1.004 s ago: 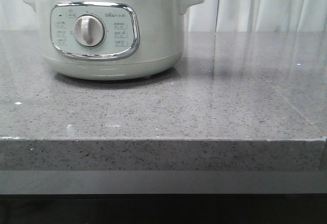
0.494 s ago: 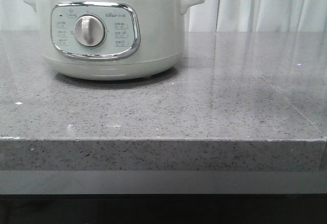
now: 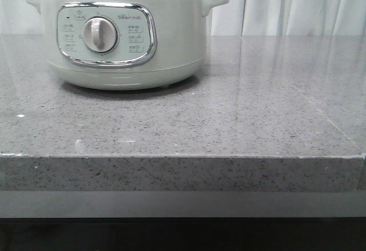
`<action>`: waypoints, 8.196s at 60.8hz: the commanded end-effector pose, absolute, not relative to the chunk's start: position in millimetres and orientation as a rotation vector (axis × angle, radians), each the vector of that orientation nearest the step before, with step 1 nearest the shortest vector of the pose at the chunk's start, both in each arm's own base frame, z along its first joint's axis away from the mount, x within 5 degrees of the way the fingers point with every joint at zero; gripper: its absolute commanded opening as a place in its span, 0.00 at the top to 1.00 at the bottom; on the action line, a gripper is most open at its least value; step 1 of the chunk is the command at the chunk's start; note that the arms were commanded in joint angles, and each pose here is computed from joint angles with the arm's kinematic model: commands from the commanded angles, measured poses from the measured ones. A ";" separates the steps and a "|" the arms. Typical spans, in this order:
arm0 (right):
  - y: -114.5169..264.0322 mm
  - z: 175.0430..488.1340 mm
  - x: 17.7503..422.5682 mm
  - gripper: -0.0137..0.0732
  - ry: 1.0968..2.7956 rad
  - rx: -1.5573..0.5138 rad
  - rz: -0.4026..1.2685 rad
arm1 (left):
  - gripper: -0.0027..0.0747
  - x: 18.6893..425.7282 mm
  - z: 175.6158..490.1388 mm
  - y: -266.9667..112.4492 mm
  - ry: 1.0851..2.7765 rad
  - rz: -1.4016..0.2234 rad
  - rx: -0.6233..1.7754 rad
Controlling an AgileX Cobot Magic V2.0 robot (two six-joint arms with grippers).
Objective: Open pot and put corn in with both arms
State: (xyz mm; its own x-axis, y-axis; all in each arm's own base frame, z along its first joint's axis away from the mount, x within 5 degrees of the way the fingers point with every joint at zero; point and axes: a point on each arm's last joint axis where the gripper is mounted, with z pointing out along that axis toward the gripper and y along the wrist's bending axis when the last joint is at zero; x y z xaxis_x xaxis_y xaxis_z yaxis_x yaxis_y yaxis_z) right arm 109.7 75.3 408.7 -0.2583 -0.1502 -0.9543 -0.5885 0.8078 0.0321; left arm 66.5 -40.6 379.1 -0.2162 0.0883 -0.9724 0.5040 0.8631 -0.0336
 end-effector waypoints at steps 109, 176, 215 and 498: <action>53.4 398.0 74.5 0.24 1.670 -0.501 0.490 | 0.66 283.5 434.6 -141.9 1.630 -0.402 0.352; 53.4 398.0 74.5 0.24 1.670 -0.501 0.490 | 0.66 370.8 394.5 -184.8 1.725 -0.365 0.394; 53.4 398.0 74.5 0.24 1.670 -0.501 0.490 | 0.52 365.8 393.7 -184.0 1.792 -0.398 0.386; 53.4 397.4 74.3 0.92 1.676 -0.504 0.490 | 0.99 53.2 220.4 -2.2 1.364 -0.162 -0.064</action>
State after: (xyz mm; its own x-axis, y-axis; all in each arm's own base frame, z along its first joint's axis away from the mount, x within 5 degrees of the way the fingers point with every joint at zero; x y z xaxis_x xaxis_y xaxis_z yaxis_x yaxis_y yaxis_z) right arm 74.2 54.6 383.4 -0.2212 -0.1183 -0.9680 -0.5886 0.8076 0.0358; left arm 55.8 -3.1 212.9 0.0980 -0.1338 -0.9861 0.0698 0.9894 -0.1273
